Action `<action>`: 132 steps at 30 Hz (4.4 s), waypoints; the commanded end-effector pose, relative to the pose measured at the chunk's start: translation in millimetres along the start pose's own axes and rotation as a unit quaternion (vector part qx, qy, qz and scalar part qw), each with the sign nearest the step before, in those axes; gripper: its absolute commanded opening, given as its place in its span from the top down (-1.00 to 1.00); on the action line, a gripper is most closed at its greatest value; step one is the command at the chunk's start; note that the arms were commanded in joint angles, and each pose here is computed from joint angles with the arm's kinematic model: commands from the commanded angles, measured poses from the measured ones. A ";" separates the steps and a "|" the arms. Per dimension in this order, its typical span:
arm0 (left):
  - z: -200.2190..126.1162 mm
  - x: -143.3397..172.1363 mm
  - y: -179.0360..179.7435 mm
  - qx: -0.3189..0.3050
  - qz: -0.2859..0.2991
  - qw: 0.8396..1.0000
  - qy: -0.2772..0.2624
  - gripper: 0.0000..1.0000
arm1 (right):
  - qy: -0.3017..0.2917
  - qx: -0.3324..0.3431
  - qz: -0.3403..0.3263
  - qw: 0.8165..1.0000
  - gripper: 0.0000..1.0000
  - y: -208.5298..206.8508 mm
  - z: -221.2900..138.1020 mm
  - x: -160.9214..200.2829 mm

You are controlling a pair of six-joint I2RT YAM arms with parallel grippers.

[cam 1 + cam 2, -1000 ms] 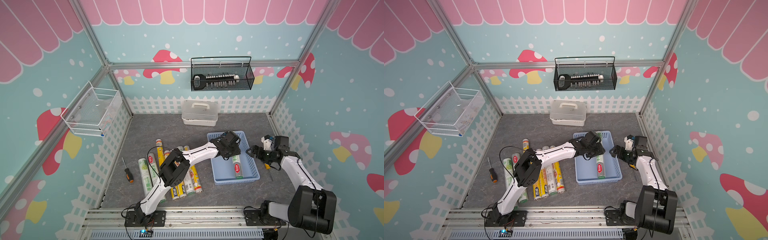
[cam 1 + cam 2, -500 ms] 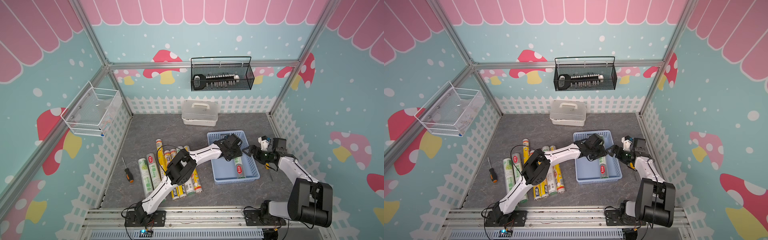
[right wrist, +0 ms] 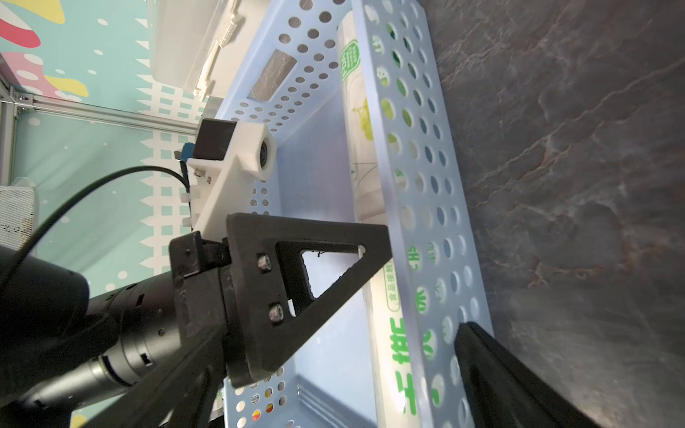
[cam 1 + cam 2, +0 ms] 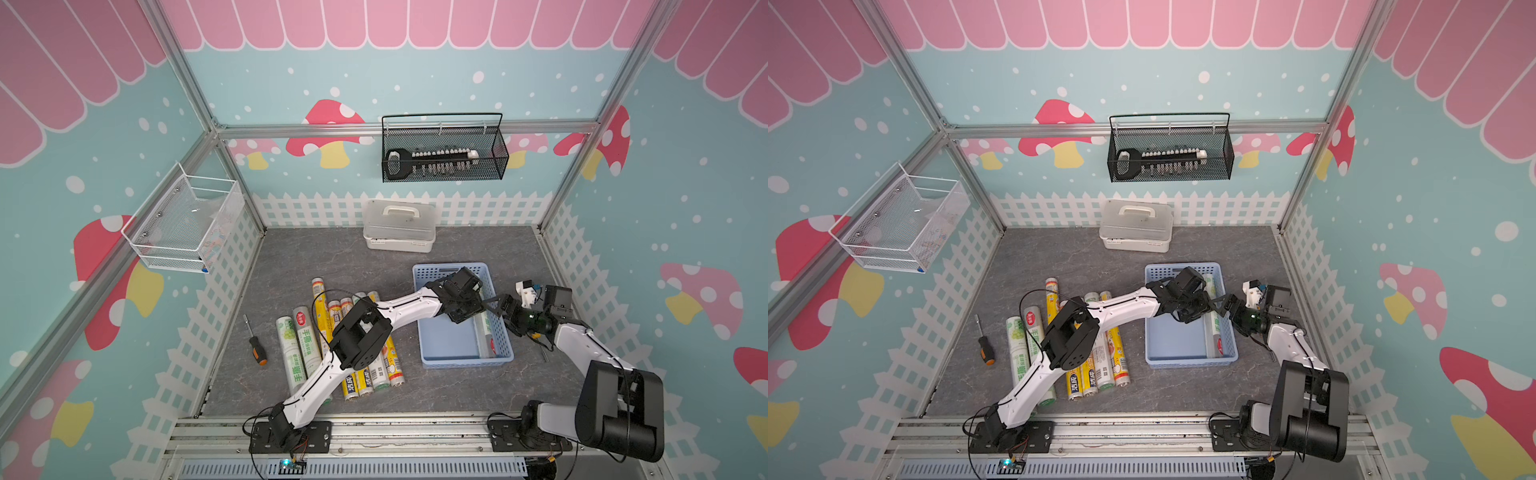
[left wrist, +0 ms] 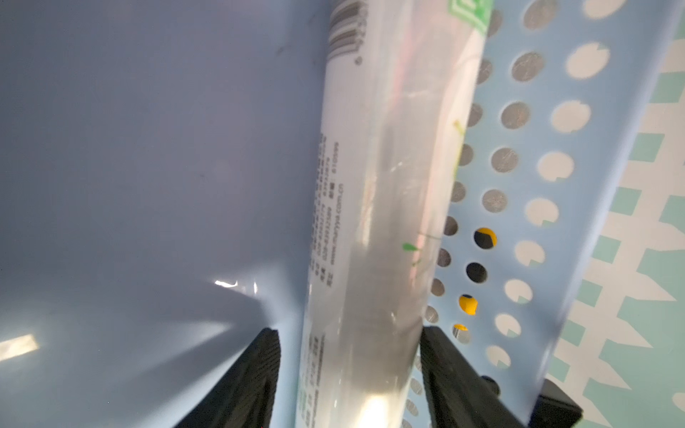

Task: Put the plastic wrap into the basket
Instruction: Place the plastic wrap in the basket, then pick up the plastic wrap from the center of the board.

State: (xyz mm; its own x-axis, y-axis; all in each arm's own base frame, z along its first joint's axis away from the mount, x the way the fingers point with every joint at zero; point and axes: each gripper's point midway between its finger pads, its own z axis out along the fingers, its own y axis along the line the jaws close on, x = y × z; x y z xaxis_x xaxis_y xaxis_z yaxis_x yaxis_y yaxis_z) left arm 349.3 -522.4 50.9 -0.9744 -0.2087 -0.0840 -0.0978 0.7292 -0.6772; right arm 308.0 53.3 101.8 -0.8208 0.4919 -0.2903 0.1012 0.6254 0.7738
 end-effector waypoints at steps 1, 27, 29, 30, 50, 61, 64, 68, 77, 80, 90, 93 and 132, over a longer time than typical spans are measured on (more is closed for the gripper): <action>-16.8 0.4 -20.2 0.030 -0.013 0.999 0.005 -0.18 | 0.041 -0.023 0.032 0.998 -0.99 9.2 -3.4 25.2; -102.2 -12.2 -36.6 0.094 0.060 0.994 0.012 -0.29 | -0.054 0.103 -0.073 0.991 -0.99 21.0 -53.0 -13.3; -117.7 -14.9 -34.0 0.087 0.085 0.993 -0.011 -0.29 | -0.058 0.071 -0.091 0.992 -0.99 39.5 -56.7 -14.2; -126.8 -18.2 -31.5 0.079 0.095 0.992 -0.029 -0.30 | -0.056 0.052 -0.101 0.992 -0.99 50.0 -57.9 -13.8; -312.4 -61.1 201.0 -0.167 0.016 0.959 -0.227 -0.17 | 0.098 -0.002 -0.360 0.928 -0.98 187.7 17.7 84.4; -278.1 -24.9 239.6 -0.202 -0.025 0.972 -0.119 -0.16 | 0.159 0.043 -0.436 0.885 -0.99 198.4 66.1 134.3; -275.6 -22.9 247.3 -0.223 -0.030 0.968 -0.111 -0.17 | 0.164 0.049 -0.433 0.885 -0.99 195.9 70.8 135.2; -266.4 -19.0 249.3 -0.232 -0.030 0.968 -0.094 -0.17 | 0.169 0.051 -0.432 0.885 -0.99 192.6 74.2 136.6; -244.0 -15.2 242.9 -0.249 -0.013 0.966 -0.072 -0.17 | 0.182 0.036 -0.417 0.890 -0.99 194.1 83.8 143.7; -242.6 -15.5 250.4 -0.271 -0.015 0.960 -0.070 -0.17 | 0.184 0.031 -0.413 0.892 -0.99 195.5 86.7 145.0; -228.3 -13.9 262.4 -0.310 -0.009 0.950 -0.045 -0.14 | 0.185 0.033 -0.409 0.893 -0.99 194.2 92.6 145.1; -221.8 -13.0 266.5 -0.320 -0.007 0.947 -0.034 -0.13 | 0.184 0.035 -0.408 0.894 -0.99 194.1 92.7 144.5; -274.5 -58.0 102.5 -0.127 0.061 0.977 -0.163 0.68 | 0.039 0.045 -0.399 0.915 -0.99 198.0 39.5 90.2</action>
State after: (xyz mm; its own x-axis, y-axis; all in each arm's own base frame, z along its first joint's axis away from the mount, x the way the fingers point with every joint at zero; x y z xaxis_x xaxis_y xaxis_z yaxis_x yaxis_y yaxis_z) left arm 328.5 -235.9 142.2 -0.9049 -0.2496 -0.3448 -0.1318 0.9345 -0.3307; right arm 276.3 248.7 197.3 -0.6923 -0.2249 -0.6856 -0.5037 0.8310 0.2360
